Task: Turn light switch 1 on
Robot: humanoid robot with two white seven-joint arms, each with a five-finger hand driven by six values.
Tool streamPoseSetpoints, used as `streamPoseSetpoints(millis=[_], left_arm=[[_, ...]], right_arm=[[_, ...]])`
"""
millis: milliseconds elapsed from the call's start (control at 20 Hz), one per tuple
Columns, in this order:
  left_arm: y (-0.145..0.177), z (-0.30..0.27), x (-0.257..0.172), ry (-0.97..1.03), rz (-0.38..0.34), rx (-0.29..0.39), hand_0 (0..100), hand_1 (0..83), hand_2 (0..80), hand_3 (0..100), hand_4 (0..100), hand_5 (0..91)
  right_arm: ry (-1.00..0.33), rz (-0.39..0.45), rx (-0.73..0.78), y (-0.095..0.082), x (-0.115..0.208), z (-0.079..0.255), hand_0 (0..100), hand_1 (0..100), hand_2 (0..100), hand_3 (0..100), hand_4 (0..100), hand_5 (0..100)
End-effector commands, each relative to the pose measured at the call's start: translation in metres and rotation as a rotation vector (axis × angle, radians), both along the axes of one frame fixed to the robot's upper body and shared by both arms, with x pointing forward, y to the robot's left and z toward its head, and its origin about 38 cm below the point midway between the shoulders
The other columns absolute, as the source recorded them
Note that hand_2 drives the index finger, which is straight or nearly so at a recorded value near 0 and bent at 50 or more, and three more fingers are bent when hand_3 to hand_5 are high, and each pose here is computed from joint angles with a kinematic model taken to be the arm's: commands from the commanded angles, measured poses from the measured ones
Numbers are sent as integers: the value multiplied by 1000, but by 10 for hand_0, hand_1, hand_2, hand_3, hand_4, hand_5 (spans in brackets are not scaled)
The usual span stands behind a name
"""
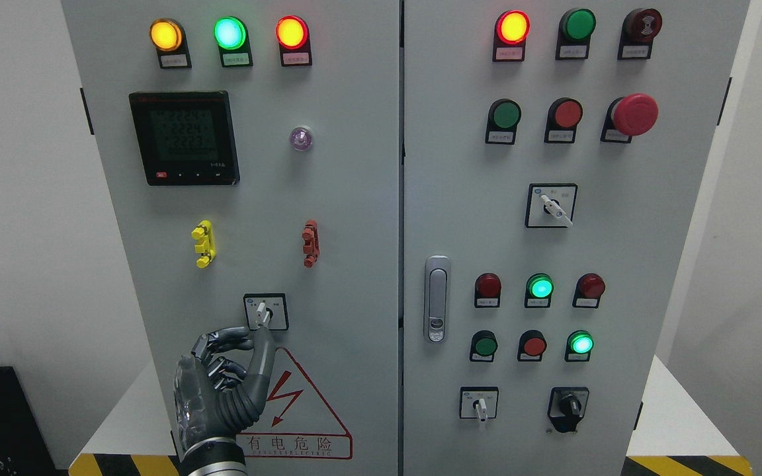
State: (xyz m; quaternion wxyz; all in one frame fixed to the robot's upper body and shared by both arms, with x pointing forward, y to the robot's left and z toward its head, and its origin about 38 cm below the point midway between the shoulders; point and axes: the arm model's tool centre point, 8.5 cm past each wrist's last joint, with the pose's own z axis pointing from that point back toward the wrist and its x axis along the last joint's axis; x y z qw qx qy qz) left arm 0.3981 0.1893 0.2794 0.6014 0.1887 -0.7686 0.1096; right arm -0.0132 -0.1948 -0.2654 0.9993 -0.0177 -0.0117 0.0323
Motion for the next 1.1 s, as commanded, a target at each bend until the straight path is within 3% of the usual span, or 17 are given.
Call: streamPoseSetpoints(millis=[0, 1052], left_arm=[[1, 1, 1, -1, 4, 2, 319, 633, 459, 619, 853, 780], [1, 5, 8, 16, 3, 12, 366, 648, 506, 702, 885, 806]], right_arm=[[2, -25, 0, 0, 0, 0, 0, 0, 0, 0, 0, 0], [2, -25, 0, 0, 0, 0, 0, 0, 0, 0, 0, 0]])
